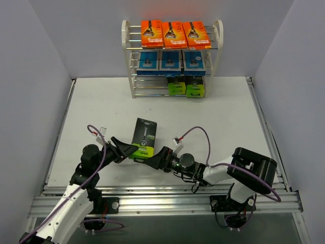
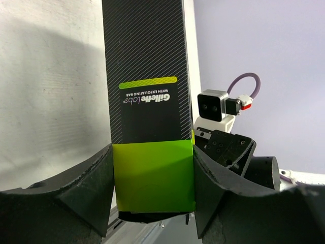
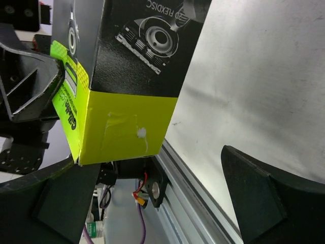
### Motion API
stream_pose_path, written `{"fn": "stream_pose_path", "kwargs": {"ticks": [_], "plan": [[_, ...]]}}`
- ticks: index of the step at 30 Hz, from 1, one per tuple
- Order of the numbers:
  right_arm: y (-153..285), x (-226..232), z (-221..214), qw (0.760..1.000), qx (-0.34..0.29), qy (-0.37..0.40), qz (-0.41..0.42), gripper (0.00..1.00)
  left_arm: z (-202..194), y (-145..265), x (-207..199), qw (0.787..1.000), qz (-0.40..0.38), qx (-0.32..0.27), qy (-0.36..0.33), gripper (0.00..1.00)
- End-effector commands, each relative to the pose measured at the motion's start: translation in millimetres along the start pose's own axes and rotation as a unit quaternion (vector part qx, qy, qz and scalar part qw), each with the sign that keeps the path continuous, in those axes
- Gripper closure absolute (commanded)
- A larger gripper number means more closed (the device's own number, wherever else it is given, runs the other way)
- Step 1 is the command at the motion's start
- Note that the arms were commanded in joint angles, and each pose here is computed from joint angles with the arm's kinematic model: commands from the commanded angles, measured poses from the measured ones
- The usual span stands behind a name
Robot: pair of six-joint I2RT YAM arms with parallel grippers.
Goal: Place and organize the shaving razors onto the shelf
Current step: Pass the shaving razor from the right arm to the left, then pass the shaving razor from the left arm to the right
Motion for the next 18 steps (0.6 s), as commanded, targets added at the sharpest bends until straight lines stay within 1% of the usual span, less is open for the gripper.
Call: {"fn": "stream_pose_path", "kwargs": {"ticks": [1, 2, 6, 8, 13, 15, 16, 18], "plan": [[10.2, 66.0, 28.1, 0.983, -0.07, 0.013, 0.171, 0.0, 1.2, 11.1, -34.0, 0.992, -0.119, 0.013, -0.028, 0.55], [12.9, 70.7, 29.6, 0.982, -0.071, 0.016, 0.175, 0.0, 0.4, 11.6, -33.6, 0.992, -0.12, 0.013, -0.028, 0.57], [17.4, 81.6, 32.6, 0.979, -0.071, 0.024, 0.19, 0.0, -3.5, 14.2, -32.1, 0.99, -0.136, 0.016, -0.026, 0.58], [17.3, 86.1, 32.1, 0.978, -0.063, 0.032, 0.195, 0.0, -3.7, 15.8, -34.0, 0.989, -0.149, 0.012, -0.022, 0.61], [18.8, 92.4, 30.9, 0.976, -0.052, 0.037, 0.21, 0.0, -2.4, 18.2, -39.1, 0.987, -0.159, 0.01, -0.019, 0.78], [19.4, 91.5, 31.5, 0.976, -0.056, 0.037, 0.208, 0.0, -2.5, 18.8, -40.8, 0.986, -0.165, 0.012, -0.021, 0.81], [20.0, 92.6, 32.2, 0.975, -0.058, 0.036, 0.21, 0.0, -2.7, 19.4, -41.6, 0.985, -0.168, 0.013, -0.021, 0.87], [21.3, 92.3, 33.2, 0.975, -0.063, 0.035, 0.208, 0.0, -3.3, 20.2, -42.0, 0.985, -0.171, 0.015, -0.022, 0.94]]}}
Point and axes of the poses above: each gripper's point midway between its finger pads, its own y axis back along the fingers, its own x axis along the line the jaws close on, z = x × y, the point moved 8 cm from there along y, back along the fingers, and after that the axes turned 3 degrees about -y, right-handed, at the moved point
